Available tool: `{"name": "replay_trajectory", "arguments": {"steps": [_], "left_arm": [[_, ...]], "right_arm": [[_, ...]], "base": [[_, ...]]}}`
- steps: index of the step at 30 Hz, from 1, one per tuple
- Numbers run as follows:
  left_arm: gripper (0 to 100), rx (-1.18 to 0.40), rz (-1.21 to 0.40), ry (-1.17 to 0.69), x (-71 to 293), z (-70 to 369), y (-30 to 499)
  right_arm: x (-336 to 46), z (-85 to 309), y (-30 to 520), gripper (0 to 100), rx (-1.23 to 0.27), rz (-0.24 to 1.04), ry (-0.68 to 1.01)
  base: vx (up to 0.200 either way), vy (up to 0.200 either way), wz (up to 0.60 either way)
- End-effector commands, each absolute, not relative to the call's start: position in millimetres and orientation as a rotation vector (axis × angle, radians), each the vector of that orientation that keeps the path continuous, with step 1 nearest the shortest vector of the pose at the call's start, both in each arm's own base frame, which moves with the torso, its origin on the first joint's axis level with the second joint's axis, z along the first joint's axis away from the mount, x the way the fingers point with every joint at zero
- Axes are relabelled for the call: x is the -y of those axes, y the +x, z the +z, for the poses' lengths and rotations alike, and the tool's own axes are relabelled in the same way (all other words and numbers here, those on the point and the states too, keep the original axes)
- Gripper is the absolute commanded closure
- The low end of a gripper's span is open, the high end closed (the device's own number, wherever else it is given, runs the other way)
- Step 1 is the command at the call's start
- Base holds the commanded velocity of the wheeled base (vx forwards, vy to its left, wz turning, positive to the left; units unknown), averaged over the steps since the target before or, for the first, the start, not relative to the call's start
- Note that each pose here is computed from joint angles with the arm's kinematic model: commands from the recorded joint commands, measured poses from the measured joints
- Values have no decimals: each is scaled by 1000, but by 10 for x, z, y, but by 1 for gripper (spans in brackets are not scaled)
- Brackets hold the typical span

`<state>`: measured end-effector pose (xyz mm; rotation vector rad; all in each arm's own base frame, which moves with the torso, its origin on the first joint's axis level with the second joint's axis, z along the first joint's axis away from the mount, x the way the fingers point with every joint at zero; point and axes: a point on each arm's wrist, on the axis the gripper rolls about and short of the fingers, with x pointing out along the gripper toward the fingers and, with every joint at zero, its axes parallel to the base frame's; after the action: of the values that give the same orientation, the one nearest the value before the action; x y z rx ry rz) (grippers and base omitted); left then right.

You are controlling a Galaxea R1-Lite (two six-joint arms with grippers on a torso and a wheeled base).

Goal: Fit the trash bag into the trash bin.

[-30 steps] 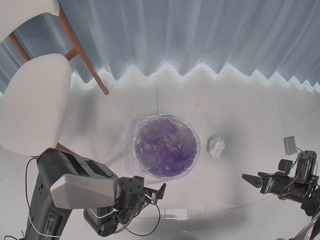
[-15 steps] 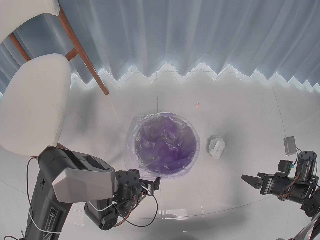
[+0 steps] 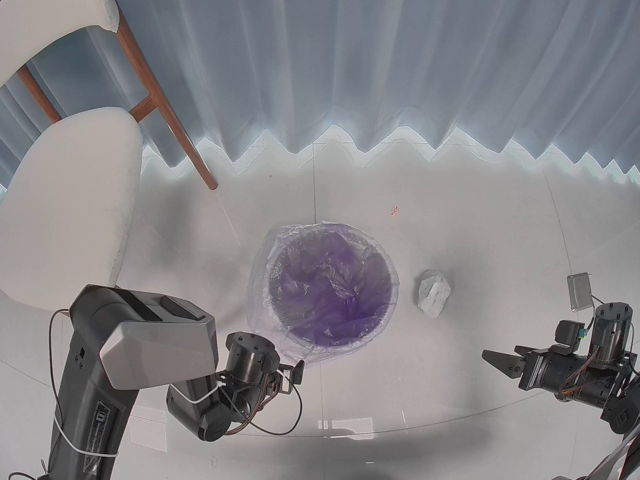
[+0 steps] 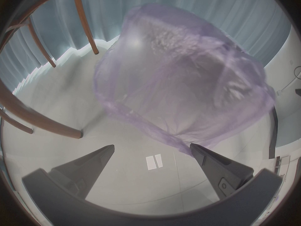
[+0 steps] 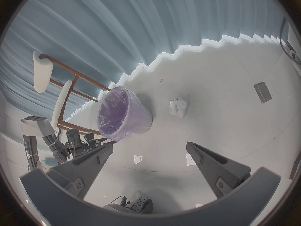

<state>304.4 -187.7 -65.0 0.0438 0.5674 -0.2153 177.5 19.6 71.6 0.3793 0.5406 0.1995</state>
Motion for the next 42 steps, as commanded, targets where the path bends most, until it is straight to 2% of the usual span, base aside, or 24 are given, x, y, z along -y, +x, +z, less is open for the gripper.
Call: {"name": "replay_trajectory", "arguments": {"steps": [1,8,19,29,32,35,36,39,42], "left_arm": [[0,-552,-193,28,1895,-552,3294],[0,-682,-173,81,1908,-616,3338],[0,-662,-158,64,1847,-587,3339],[0,-573,-219,49,1713,-316,2734],[0,-494,-282,31,1638,-205,2347],[0,-466,-292,23,1577,-25,2229],[0,-405,-317,-20,1523,251,2137],[0,-313,-357,-79,1449,576,2035],[0,-137,-419,-163,1340,1078,1880]], "right_arm": [[-195,678,1742,0,-565,195,383],[-193,659,1718,0,-596,183,403],[-193,642,1721,0,-610,175,420],[-191,638,1721,0,-613,173,421],[-192,646,1714,0,-608,173,416],[-188,645,1715,0,-604,157,412],[-187,648,1718,0,-602,152,410],[-187,646,1718,0,-603,150,410],[-185,622,1694,0,-633,142,408]], "base": [[0,0,0],[0,0,0],[0,0,0],[0,0,0],[0,0,0],[0,0,0],[0,0,0],[0,0,0],[0,0,0]]}}
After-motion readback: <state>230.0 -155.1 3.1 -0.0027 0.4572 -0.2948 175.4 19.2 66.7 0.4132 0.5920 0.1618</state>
